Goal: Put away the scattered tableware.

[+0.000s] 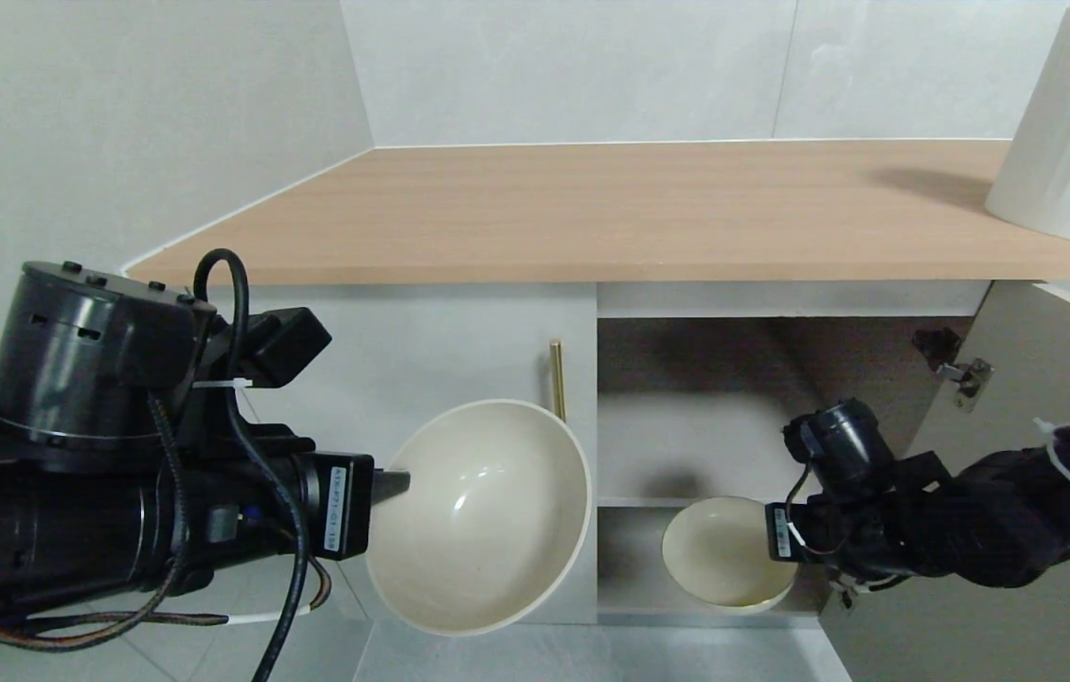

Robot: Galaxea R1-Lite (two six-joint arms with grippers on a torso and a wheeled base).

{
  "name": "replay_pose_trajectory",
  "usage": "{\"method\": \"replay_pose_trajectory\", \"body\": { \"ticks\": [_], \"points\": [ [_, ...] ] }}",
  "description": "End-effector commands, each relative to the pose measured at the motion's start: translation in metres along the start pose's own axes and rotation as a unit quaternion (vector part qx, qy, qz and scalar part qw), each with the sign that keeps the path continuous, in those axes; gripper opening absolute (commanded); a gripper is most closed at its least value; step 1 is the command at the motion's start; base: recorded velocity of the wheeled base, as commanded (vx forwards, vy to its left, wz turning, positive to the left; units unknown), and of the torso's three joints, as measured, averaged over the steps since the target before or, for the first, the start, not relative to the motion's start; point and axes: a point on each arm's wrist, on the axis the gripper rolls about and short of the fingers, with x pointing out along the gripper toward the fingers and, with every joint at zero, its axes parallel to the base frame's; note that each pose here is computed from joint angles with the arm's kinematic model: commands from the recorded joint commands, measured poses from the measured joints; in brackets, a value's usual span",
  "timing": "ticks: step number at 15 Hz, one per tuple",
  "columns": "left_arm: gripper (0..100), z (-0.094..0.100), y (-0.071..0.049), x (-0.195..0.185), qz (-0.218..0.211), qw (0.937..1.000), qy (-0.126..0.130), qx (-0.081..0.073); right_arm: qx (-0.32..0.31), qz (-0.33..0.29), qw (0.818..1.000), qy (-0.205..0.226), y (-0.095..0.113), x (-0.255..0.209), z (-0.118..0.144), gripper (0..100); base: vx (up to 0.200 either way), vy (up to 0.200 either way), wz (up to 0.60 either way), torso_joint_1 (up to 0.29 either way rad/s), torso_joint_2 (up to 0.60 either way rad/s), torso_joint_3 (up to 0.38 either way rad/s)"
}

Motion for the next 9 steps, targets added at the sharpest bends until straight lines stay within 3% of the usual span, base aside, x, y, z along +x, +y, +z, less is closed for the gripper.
{"method": "replay_pose_trajectory", "body": {
  "ticks": [1, 4, 5, 9],
  "points": [
    [0, 0.000, 0.000, 0.002, 0.001, 1.0000, 0.002, 0.000, 0.026, -0.019, 0.999, 0.008, -0.006, 0.033, -0.001, 0, 0.000, 0.000, 0.00, 0.000, 0.00, 0.000],
    [0, -0.001, 0.000, 0.003, 0.002, 1.0000, 0.005, 0.000, 0.085, -0.028, 0.996, -0.024, -0.009, 0.049, 0.011, 0, 0.000, 0.000, 0.00, 0.000, 0.00, 0.000],
    [0, -0.001, 0.000, 0.005, 0.003, 1.0000, 0.007, 0.000, 0.120, -0.059, 0.990, -0.045, -0.011, 0.061, 0.018, 0, 0.000, 0.000, 0.00, 0.000, 0.00, 0.000],
    [0, -0.002, 0.000, 0.006, 0.004, 0.9999, 0.010, 0.000, 0.157, -0.075, 0.982, -0.076, -0.012, 0.080, 0.034, 0, 0.000, 0.000, 0.00, 0.000, 0.00, 0.000]
  ]
}}
